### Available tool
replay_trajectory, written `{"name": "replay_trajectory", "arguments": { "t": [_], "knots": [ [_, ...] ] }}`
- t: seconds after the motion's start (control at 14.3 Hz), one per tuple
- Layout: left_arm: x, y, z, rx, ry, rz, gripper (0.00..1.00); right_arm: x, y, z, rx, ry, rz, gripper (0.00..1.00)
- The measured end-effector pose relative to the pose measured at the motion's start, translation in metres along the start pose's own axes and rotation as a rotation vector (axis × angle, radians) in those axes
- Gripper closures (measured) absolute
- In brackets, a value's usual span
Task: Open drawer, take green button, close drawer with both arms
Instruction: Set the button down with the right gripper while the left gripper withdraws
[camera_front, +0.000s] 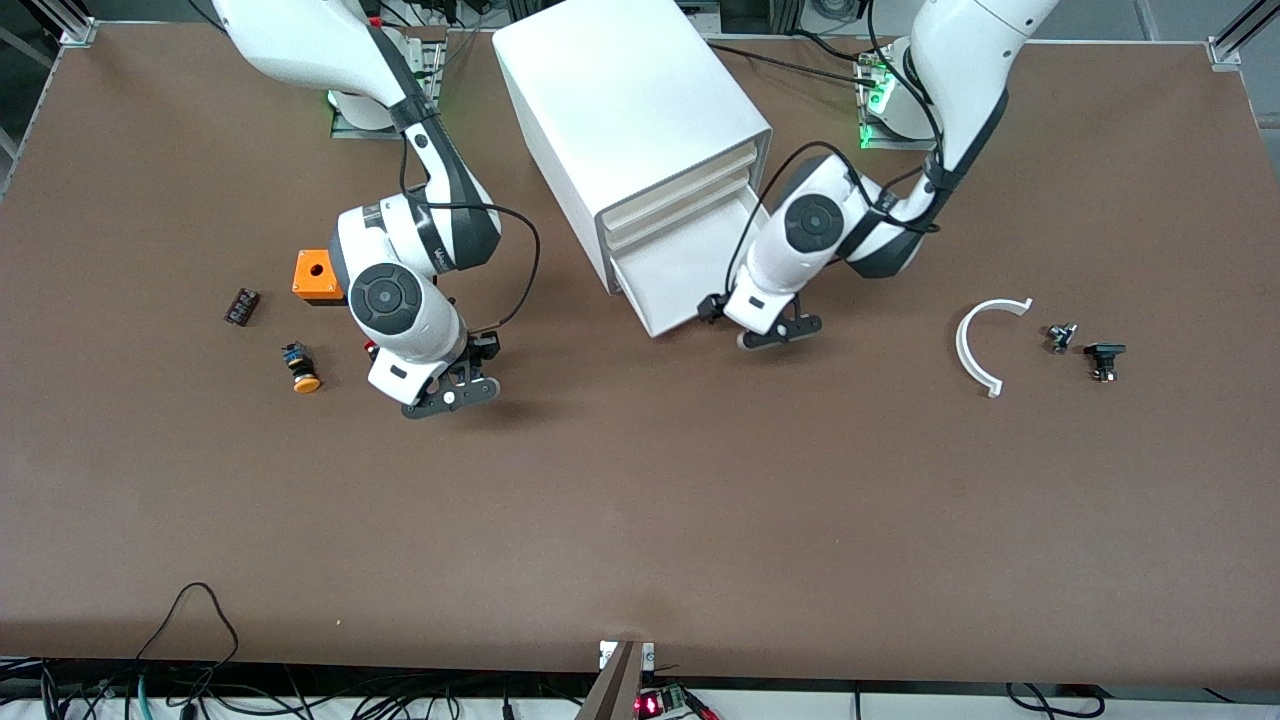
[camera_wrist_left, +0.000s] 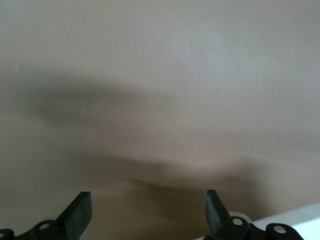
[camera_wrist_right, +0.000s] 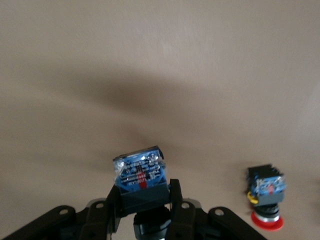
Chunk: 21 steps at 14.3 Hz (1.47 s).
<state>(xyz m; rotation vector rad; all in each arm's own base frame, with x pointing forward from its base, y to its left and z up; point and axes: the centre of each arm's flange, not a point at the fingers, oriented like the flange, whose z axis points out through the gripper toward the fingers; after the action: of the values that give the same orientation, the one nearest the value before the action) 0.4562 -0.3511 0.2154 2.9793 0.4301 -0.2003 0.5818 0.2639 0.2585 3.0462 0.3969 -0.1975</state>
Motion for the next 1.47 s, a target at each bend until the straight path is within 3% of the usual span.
{"name": "replay_trajectory", "arguments": {
  "t": [0.28, 0.49, 0.7, 0.84, 1.05, 1.19, 1.47],
  "knots": [
    [-0.046, 0.01, -0.004, 0.043, -0.031, 0.076, 0.0, -0.024, 0.006, 0.028, 0.004, 0.011, 0.03, 0.6],
    [-0.081, 0.02, -0.005, 0.055, -0.046, 0.139, 0.0, -0.028, 0.008, 0.036, 0.013, 0.075, 0.057, 0.6],
    [-0.085, 0.021, -0.007, 0.054, -0.045, 0.147, 0.0, -0.03, 0.009, 0.041, 0.017, 0.1, 0.094, 0.6],
    [-0.062, 0.014, -0.022, 0.027, -0.014, 0.101, 0.0, -0.028, 0.015, 0.04, 0.018, 0.12, 0.131, 0.6],
    [0.032, -0.021, -0.102, -0.078, 0.124, -0.06, 0.0, -0.034, 0.029, 0.052, 0.01, 0.115, 0.176, 0.6],
    [0.083, -0.058, -0.172, -0.103, 0.226, -0.11, 0.0, -0.038, 0.03, 0.059, 0.01, 0.109, 0.223, 0.47],
    [0.105, -0.112, -0.311, 0.043, 0.266, 0.052, 0.0, -0.032, 0.028, 0.042, 0.025, 0.128, 0.32, 0.07]
  ]
}}
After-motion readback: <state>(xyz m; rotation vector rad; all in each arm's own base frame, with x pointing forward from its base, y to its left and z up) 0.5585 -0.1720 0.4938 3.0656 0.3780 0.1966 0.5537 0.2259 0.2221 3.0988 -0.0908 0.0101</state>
